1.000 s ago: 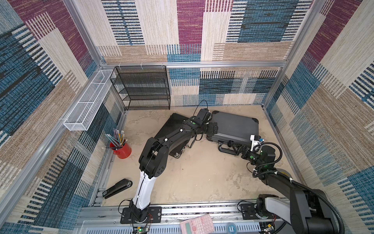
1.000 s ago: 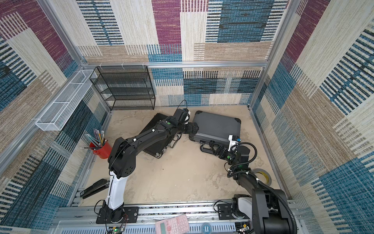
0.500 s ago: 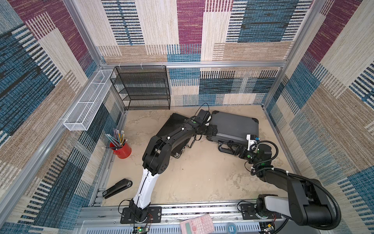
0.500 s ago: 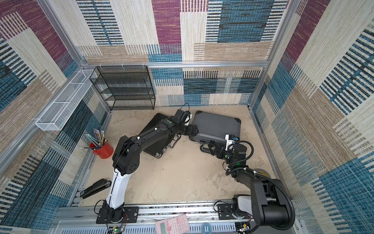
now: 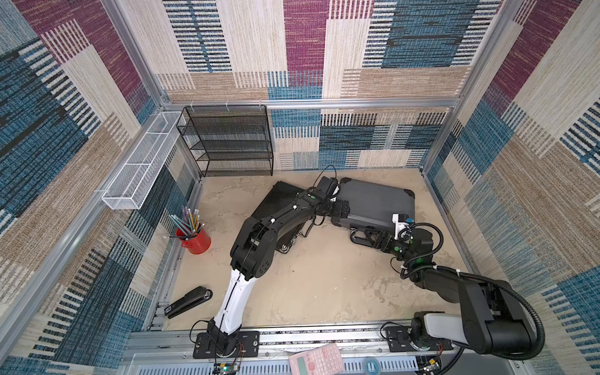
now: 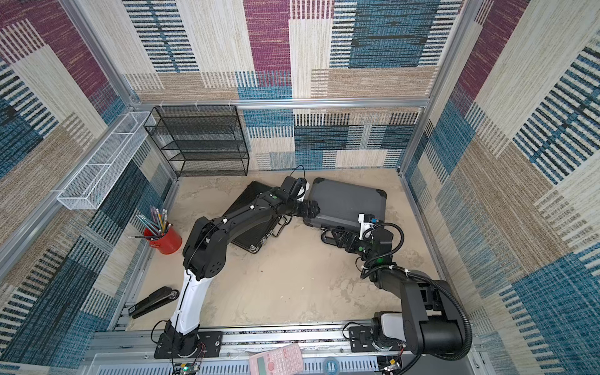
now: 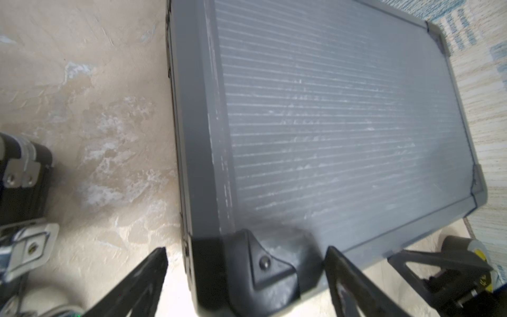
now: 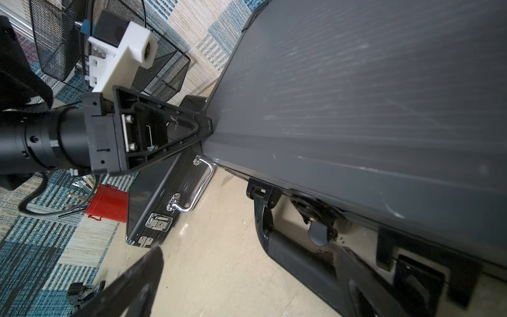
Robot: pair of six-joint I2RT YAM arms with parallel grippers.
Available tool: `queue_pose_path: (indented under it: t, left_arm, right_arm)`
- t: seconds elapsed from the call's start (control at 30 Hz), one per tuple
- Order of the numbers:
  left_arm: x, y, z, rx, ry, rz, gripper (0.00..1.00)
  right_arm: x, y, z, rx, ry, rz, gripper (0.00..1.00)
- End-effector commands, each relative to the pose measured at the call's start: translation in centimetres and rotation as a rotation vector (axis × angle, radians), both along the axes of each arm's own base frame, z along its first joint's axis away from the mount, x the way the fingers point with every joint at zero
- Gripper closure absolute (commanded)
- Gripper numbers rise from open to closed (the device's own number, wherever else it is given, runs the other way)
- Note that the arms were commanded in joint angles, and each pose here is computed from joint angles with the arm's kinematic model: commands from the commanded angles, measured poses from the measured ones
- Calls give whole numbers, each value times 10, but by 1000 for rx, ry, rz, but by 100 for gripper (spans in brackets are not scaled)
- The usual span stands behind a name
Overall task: Open the poker set cases
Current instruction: Open the case lid on the poker set case.
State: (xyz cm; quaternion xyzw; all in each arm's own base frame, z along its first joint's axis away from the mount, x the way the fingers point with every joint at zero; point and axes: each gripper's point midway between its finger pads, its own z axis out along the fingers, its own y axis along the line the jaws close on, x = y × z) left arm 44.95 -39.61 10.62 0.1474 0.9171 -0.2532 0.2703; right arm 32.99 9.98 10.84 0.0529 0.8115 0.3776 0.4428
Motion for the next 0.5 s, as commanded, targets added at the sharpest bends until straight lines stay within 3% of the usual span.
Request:
queue_pose_path:
  t: [0.0, 0.47]
  left_arm:
    - [-21, 30, -45, 155, 123, 18, 10]
    - [-35, 33, -64, 149, 194, 15, 12]
  right_arm:
    - [7, 1, 9, -15, -53, -1, 1]
    - [22, 6, -1, -77, -55, 2, 0]
